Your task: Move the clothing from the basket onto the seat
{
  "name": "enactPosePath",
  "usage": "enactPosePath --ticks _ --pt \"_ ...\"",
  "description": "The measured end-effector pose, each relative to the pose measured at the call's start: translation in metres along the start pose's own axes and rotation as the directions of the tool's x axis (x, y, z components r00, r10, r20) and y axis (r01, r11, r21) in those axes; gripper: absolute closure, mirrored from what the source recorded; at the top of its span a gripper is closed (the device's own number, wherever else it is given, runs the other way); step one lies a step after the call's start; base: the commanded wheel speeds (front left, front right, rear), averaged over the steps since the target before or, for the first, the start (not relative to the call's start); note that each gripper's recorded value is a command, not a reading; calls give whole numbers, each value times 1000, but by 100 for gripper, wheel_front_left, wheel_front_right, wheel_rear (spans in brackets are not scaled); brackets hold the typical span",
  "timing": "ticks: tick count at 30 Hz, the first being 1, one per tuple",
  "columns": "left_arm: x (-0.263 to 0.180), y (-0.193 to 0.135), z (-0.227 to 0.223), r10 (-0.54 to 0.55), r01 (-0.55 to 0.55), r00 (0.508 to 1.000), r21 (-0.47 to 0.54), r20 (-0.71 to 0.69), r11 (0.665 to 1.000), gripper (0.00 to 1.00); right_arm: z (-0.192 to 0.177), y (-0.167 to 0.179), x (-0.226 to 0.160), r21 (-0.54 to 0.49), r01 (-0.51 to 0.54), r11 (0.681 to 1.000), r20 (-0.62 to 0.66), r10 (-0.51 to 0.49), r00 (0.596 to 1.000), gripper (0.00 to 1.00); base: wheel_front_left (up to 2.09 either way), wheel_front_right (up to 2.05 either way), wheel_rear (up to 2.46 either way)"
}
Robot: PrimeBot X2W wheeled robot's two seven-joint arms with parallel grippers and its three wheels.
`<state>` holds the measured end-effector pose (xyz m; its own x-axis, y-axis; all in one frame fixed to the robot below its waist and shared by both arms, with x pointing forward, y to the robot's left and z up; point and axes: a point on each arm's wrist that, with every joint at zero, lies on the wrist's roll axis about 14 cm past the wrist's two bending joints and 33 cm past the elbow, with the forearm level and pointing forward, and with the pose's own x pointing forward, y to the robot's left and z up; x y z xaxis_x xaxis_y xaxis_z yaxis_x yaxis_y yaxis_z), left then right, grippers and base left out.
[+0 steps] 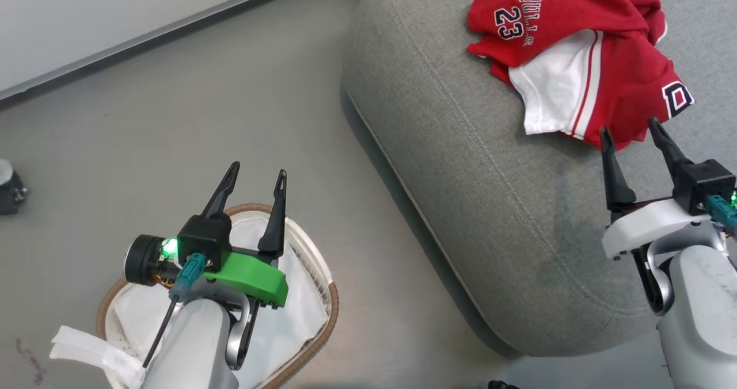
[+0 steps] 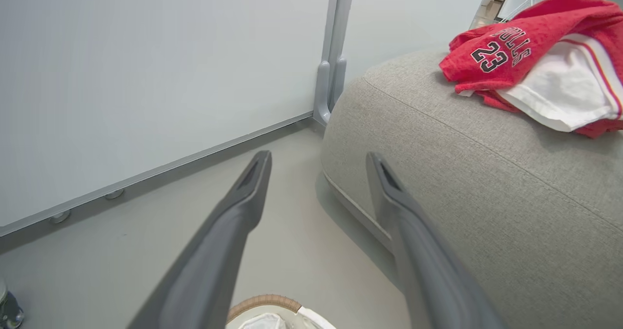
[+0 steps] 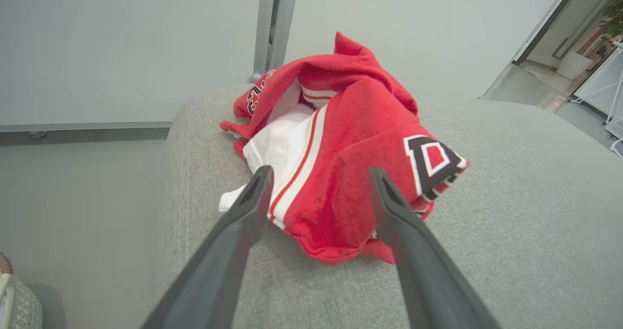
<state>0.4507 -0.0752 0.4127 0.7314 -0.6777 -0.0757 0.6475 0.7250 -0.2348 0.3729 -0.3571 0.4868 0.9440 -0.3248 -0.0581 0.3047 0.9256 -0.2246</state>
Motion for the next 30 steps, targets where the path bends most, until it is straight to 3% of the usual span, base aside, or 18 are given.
enactPosePath --ticks 10,24,30 --pt "-48 64 21 256 -256 966 19 33 966 0 44 92 20 71 -235 969 150 223 963 0 0 0 0" --pt "-152 133 33 574 -576 817 32 48 817 0 54 185 11 115 -446 888 179 423 888 0 0 0 0" --pt "-190 137 33 630 -632 775 33 50 774 0 59 195 -2 131 -470 873 191 443 876 0 0 0 0"
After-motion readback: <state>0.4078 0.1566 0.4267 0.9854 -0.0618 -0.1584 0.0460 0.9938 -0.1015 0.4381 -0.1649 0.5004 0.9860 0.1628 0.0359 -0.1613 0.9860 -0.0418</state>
